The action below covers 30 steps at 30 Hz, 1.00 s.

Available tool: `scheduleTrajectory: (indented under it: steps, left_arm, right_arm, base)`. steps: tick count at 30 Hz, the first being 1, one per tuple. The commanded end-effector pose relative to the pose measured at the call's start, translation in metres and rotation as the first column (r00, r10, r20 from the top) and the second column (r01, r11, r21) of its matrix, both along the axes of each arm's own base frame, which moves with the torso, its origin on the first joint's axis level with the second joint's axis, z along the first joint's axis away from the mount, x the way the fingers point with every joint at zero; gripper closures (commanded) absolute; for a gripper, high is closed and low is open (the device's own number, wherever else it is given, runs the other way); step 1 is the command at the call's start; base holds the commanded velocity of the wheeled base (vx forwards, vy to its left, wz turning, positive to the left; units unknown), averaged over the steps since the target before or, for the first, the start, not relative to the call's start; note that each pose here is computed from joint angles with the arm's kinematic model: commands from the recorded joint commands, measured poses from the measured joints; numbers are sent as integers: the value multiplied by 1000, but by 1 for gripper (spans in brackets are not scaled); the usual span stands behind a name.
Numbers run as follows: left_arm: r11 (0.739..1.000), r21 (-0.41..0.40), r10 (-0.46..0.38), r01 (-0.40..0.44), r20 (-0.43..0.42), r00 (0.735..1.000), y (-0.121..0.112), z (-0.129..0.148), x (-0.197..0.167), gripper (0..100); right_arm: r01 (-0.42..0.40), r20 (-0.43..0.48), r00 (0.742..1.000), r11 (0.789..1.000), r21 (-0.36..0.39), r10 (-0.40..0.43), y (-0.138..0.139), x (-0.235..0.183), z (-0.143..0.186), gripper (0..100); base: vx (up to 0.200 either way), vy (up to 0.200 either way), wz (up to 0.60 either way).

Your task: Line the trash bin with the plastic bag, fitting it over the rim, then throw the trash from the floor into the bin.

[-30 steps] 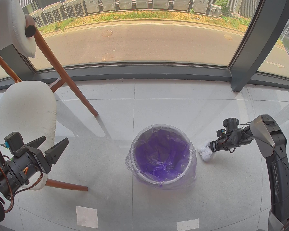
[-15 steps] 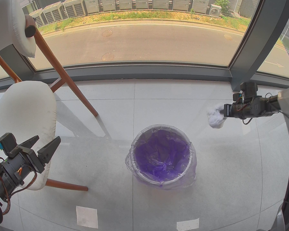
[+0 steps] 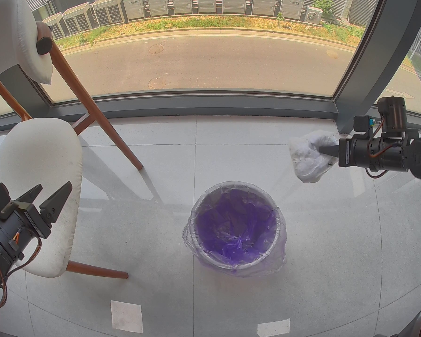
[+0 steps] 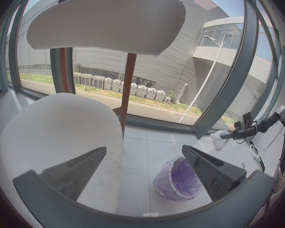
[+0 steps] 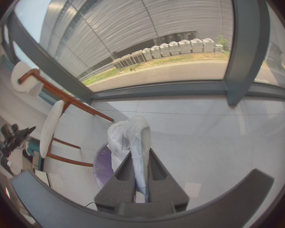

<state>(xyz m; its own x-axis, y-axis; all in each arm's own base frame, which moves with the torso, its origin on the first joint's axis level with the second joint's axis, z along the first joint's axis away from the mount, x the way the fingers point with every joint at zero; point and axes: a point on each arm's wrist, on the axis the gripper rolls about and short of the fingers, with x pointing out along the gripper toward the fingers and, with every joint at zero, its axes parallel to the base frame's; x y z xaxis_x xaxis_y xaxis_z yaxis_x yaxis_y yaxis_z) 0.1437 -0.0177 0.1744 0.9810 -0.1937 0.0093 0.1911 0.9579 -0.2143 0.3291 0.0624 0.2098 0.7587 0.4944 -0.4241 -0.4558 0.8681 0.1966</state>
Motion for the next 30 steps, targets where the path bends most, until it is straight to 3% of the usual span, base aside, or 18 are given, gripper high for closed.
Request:
scheduleTrajectory:
  steps: [1, 3, 4, 9, 12, 16, 18, 21, 30]
  left_arm:
    - [1000, -5, 6, -6, 39, 999, 1, 10, 2, 0]
    - [1000, -5, 6, -6, 39, 999, 1, 10, 2, 0]
    - [1000, -3, 8, -8, 37, 999, 2, 9, 2, 0]
    - [1000, -6, 11, -11, 34, 999, 2, 8, 2, 0]
    - [1000, -5, 11, -11, 35, 999, 2, 8, 1, 0]
    - [1000, -4, 12, -12, 32, 999, 3, 7, 1, 0]
    - [1000, -4, 15, -15, 32, 999, 3, 7, 1, 0]
    - [1000, -5, 15, -15, 35, 999, 3, 8, 0, 0]
    - [999, -1, 52, -52, 3, 999, 9, -1, -3, 0]
  right_arm:
    - [-181, 51, 982, 984, 2, 180, 45, -35, -30, 100]
    - [-182, 48, 982, 983, 2, 182, 45, -34, -32, 100]
    - [-229, 45, 973, 974, 1, 228, 63, -30, -53, 100]
    - [-277, 15, 961, 961, -17, 277, 86, -22, -87, 100]
    - [-263, -14, 965, 963, -48, 263, 95, -19, -112, 100]
    - [-246, 0, 969, 967, -71, 247, 99, -12, -127, 100]
    - [-239, 60, 968, 968, -79, 243, 106, 4, -153, 100]
    - [-222, 52, 972, 971, -92, 228, 109, 10, -175, 100]
    - [-235, 56, 969, 967, -96, 241, 125, 22, -206, 100]
  base:
    - [0, 0, 0]
    - [0, 0, 0]
    - [0, 0, 0]
    - [0, 0, 0]
    - [0, 0, 0]
    - [0, 0, 0]
    - [0, 0, 0]
    - [0, 0, 0]
    - [0, 0, 0]
